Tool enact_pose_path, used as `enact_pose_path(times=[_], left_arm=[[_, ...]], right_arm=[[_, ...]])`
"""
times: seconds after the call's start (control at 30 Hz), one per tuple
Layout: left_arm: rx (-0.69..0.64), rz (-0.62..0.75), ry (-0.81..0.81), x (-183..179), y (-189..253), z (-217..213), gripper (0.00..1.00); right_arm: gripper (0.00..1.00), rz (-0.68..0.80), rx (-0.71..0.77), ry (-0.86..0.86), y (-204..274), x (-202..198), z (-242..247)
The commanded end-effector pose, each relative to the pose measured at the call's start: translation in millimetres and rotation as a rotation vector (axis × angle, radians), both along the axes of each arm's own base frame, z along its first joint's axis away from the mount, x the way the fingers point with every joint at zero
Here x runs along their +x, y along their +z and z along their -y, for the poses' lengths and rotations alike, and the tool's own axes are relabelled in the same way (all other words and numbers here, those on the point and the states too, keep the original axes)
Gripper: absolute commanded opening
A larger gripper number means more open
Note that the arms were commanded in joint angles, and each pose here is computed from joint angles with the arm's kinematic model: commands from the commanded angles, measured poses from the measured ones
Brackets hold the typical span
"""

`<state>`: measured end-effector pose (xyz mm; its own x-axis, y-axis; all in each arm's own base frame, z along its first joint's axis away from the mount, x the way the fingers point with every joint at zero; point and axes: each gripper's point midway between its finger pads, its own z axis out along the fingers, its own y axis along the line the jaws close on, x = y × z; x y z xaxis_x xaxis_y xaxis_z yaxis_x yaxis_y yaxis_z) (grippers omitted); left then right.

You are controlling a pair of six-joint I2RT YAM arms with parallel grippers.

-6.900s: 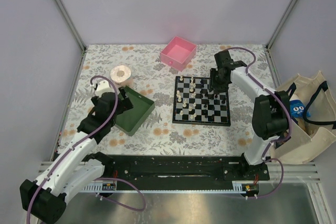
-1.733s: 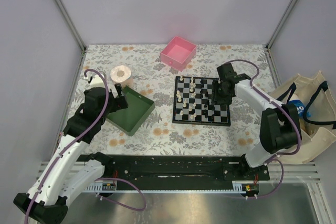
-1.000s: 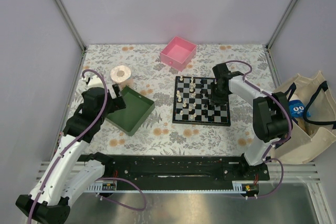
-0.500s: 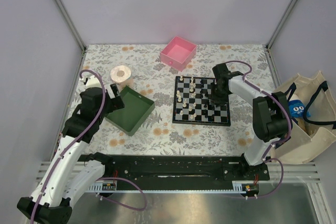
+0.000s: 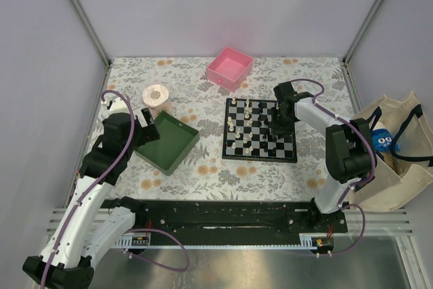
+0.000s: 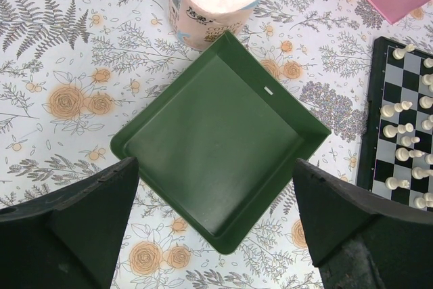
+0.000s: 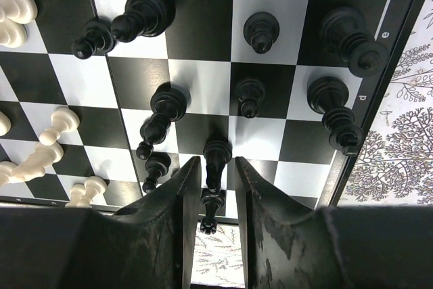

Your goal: Set up the chess pieces on the board

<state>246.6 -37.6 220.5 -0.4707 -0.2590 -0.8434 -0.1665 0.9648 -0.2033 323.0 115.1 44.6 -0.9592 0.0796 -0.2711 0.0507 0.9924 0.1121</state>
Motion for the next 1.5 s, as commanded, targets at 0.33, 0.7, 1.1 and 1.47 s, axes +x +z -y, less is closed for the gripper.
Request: enact_pose_path(times=[0.33, 0.7, 1.1, 1.47], left_arm=[[-0.015, 0.033, -0.017, 4.1, 5.5, 2.2, 0.99], [-0.018, 0.035, -0.019, 5.2, 6.2, 2.6, 0.99], [-0.022, 0.034, -0.029, 6.4, 6.4, 3.6, 0.99], [-0.026, 0.033, -0.034, 5.6, 6.0, 4.3, 0.99]], right_arm=[[0.32, 0.0, 0.017, 0.029, 5.1, -1.6, -7.1], [0.1, 0.045, -0.017, 0.008, 19.4, -4.7, 2.3], [0.1, 0.096, -0.137, -0.121, 34.8, -22.9, 44.2], [0.11, 0.039, -0.101, -0.141, 9.5, -28.8, 53.7]])
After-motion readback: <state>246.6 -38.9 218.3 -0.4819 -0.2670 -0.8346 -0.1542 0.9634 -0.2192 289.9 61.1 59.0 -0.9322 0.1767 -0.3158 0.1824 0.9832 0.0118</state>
